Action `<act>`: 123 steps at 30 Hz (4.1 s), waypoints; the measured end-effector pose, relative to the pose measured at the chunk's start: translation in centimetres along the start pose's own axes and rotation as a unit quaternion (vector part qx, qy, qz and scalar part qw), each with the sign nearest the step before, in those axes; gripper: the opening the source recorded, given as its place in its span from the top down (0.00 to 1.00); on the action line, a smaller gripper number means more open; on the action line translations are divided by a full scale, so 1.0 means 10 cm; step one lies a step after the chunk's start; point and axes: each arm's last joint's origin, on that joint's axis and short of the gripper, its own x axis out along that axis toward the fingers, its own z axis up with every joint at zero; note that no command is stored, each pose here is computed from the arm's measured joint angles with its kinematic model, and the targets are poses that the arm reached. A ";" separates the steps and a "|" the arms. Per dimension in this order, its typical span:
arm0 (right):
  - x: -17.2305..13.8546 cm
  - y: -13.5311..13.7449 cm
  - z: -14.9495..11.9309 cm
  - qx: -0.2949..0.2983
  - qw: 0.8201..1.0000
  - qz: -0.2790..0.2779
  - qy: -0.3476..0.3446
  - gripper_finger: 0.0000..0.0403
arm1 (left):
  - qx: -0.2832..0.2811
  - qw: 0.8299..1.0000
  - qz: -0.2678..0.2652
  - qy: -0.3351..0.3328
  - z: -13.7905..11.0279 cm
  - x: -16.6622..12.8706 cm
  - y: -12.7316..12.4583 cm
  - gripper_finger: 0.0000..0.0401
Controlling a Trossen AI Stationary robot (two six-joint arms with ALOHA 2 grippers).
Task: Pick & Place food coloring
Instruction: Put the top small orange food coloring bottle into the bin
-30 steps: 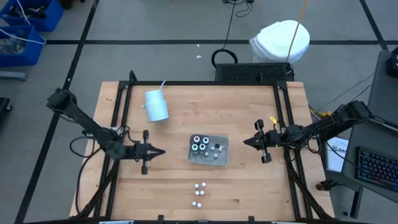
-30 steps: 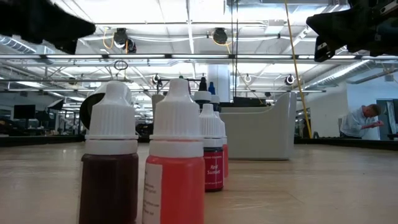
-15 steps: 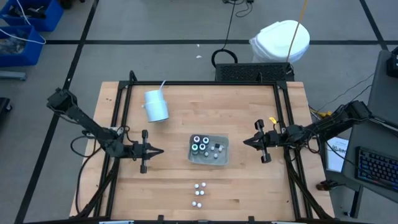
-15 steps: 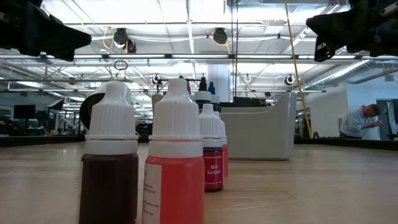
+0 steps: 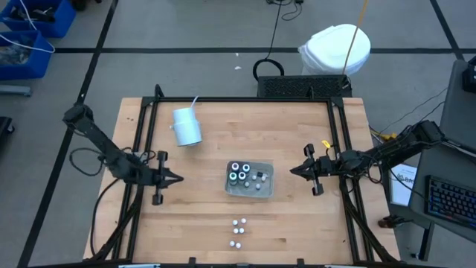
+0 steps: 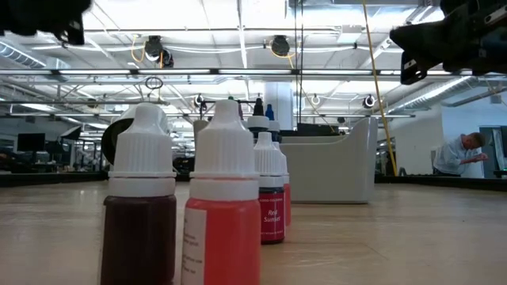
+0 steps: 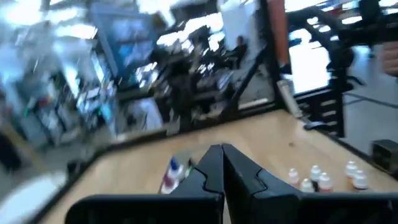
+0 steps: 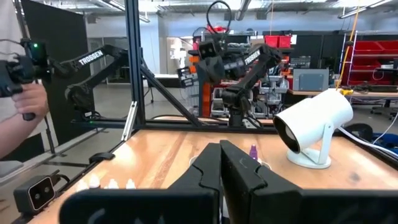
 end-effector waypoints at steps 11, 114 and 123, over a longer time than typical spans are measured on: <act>0.00 0.00 0.04 -0.001 1.000 0.003 -0.022 1.00 | -0.017 0.990 -0.138 0.026 -0.20 0.24 -0.08 0.98; 2.28 1.19 -0.63 -0.129 0.888 0.133 0.420 0.59 | -0.082 0.995 -0.048 0.043 -0.24 0.31 -0.07 0.92; 2.23 1.15 -0.71 -0.123 0.883 0.128 0.434 0.59 | -0.082 0.995 -0.048 0.043 -0.24 0.31 -0.07 0.92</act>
